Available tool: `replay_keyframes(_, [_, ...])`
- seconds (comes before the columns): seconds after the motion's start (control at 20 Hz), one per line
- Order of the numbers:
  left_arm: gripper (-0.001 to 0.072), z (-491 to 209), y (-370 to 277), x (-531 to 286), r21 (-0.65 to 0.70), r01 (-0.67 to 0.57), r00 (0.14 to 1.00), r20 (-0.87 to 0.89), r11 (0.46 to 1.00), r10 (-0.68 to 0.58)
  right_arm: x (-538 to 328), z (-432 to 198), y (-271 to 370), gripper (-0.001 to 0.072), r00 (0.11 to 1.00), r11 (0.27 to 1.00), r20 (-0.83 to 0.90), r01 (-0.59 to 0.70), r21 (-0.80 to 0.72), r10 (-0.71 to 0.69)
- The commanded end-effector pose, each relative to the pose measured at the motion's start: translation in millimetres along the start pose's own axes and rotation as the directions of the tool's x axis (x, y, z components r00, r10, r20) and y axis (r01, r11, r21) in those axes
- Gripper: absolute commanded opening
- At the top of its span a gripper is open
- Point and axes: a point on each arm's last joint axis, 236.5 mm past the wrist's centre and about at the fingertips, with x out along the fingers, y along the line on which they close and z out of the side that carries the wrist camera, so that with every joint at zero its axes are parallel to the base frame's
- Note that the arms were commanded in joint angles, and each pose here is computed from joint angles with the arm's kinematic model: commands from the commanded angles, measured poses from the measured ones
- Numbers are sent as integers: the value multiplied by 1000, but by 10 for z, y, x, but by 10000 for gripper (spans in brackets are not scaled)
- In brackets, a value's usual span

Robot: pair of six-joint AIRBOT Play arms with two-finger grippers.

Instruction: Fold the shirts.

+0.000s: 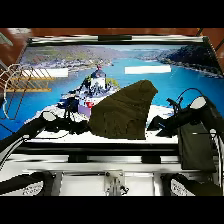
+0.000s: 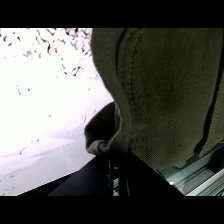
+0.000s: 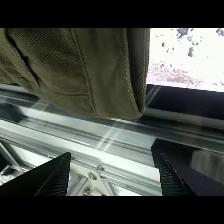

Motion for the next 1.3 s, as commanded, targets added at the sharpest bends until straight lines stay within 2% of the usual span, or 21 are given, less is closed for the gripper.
replay_keyframes(0.0, [57,160,-144,-82,37,17,999,48,999,-19,333,15,-4,659,996,993,-3,-92,68,93])
replay_keyframes(0.2, [57,171,-278,-145,62,41,998,41,997,-43,509,14,10,659,991,988,-41,-124,92,128])
replay_keyframes(0.4, [57,168,-289,-149,64,43,998,38,997,-46,714,-100,39,659,994,998,-98,-56,9,56])
replay_keyframes(0.6, [58,142,-318,-169,110,49,998,31,993,-52,754,173,23,656,999,998,18,-37,48,37])
replay_keyframes(0.65, [57,146,-333,-185,133,49,998,35,990,-55,753,229,15,616,999,997,42,-35,62,33])
replay_keyframes(0.7, [57,155,-346,-201,138,50,998,41,989,-56,751,275,9,485,998,997,62,-35,74,30])
replay_keyframes(0.75, [57,160,-356,-209,149,51,997,45,988,-58,749,306,12,301,997,996,74,-38,86,31])
replay_keyframes(0.8, [57,160,-361,-215,162,50,997,46,986,-59,745,316,38,81,996,994,79,-50,97,43])
replay_keyframes(0.95, [57,179,-398,-238,187,54,997,50,981,-64,642,316,287,88,990,993,76,-121,-2,121])
replay_keyframes(1.1, [56,388,-761,-511,326,70,989,104,943,-109,145,414,686,88,974,969,156,-129,-211,164])
replay_keyframes(1.2, [56,636,-1216,-965,470,51,969,190,881,-157,-426,445,1114,88,944,895,255,-82,-437,211])
replay_keyframes(1.25, [56,754,-1538,-1308,563,38,947,243,826,-209,-782,429,1355,88,918,858,318,-44,-512,237])
